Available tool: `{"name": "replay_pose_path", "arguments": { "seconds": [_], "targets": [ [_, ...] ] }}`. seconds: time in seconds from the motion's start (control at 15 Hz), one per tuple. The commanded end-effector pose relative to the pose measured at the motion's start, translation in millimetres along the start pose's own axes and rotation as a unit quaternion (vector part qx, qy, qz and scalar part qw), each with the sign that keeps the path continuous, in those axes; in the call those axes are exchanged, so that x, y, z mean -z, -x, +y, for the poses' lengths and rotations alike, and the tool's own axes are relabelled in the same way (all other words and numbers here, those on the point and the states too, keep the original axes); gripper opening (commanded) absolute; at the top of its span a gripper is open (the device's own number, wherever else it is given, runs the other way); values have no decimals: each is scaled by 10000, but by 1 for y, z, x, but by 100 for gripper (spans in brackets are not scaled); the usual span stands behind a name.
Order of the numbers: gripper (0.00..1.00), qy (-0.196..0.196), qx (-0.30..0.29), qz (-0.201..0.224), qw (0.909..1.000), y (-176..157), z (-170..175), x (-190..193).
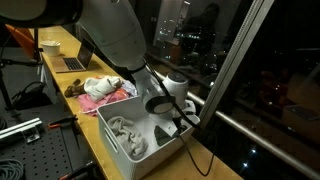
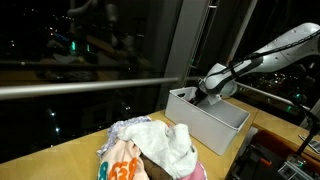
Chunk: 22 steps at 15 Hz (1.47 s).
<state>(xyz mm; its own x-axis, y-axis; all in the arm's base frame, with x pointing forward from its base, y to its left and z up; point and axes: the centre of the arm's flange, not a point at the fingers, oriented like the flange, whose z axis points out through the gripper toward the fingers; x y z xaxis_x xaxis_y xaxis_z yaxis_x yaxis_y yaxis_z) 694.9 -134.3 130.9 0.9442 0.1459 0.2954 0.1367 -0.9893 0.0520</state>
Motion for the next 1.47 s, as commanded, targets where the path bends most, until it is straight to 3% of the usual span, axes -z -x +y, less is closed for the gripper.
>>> {"name": "replay_pose_path", "arguments": {
  "seconds": [0.0, 0.53, 0.73, 1.0, 1.4],
  "targets": [
    [61, 46, -72, -103, 9999, -12, 17, -18],
    [1, 41, -109, -74, 9999, -6, 19, -1],
    [3, 39, -64, 65, 10000, -10, 6, 33],
    [2, -12, 285, 311, 9991, -28, -37, 104],
    [2, -85, 1031, 392, 9939, -34, -121, 209]
  ]
}}
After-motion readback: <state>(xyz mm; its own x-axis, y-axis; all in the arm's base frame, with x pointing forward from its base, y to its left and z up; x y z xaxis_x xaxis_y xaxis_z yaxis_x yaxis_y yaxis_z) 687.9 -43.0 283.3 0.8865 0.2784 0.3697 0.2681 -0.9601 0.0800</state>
